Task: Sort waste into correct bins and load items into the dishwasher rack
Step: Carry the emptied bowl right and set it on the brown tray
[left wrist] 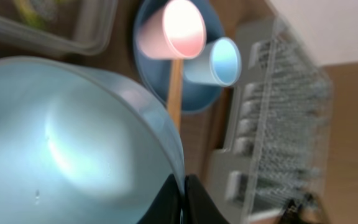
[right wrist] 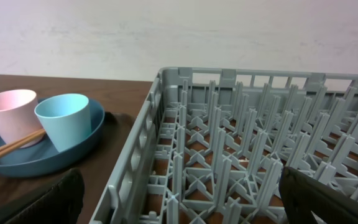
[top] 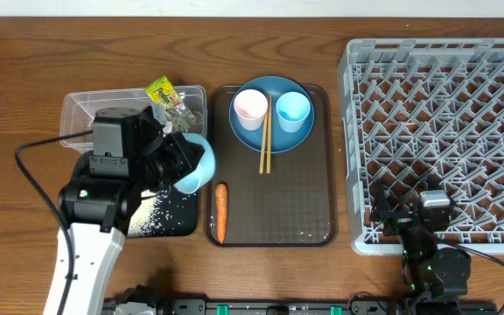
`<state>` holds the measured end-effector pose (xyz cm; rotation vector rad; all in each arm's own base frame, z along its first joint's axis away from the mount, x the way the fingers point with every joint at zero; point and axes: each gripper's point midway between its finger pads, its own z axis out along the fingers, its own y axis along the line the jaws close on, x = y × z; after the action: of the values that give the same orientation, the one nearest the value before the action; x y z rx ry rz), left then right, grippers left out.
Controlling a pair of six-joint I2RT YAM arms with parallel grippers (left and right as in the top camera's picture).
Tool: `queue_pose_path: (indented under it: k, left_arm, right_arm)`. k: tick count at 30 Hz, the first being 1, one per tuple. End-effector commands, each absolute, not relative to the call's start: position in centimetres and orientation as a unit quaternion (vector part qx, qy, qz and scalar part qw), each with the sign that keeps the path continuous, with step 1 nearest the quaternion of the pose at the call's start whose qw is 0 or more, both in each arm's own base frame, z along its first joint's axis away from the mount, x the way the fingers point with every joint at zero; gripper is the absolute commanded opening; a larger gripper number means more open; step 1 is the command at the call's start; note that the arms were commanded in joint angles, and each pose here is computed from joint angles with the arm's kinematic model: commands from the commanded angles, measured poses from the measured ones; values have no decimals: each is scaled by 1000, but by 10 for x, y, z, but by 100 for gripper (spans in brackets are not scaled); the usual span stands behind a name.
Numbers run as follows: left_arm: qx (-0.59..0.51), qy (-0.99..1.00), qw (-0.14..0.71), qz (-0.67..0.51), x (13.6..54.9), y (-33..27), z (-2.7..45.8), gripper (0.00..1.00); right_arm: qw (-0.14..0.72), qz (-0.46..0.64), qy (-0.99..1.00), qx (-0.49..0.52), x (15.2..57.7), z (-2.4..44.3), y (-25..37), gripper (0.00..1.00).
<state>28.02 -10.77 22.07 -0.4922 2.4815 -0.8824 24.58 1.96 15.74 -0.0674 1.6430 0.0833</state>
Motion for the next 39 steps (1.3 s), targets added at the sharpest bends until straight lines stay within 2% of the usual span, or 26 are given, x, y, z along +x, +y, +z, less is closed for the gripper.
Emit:
queue_pose_path:
  k: [1, 5, 9, 17, 23, 31, 39]
  left_arm:
    - [-110, 926, 272, -236, 270, -98, 226, 6]
    - [-67, 957, 215, -184, 236, -112, 199, 6]
    - [-6, 967, 180, -182, 213, -146, 180, 6]
    - [59, 972, 191, -123, 196, -202, 156, 6]
    - [129, 967, 178, -128, 181, -269, 119, 6]
    - [152, 969, 159, -110, 185, -305, 65, 6]
    - [150, 961, 185, -143, 198, -328, 62, 7]
  right_arm:
    - [678, 37, 733, -35, 246, 156, 21, 99]
    - [678, 37, 733, -35, 246, 156, 21, 99]
    - [678, 37, 733, -35, 246, 156, 21, 99]
    - [678, 37, 733, -35, 246, 156, 21, 99]
    - [678, 37, 733, -35, 246, 156, 21, 99]
    - [678, 36, 733, -35, 246, 156, 21, 99]
    - [678, 37, 733, -35, 246, 156, 21, 99]
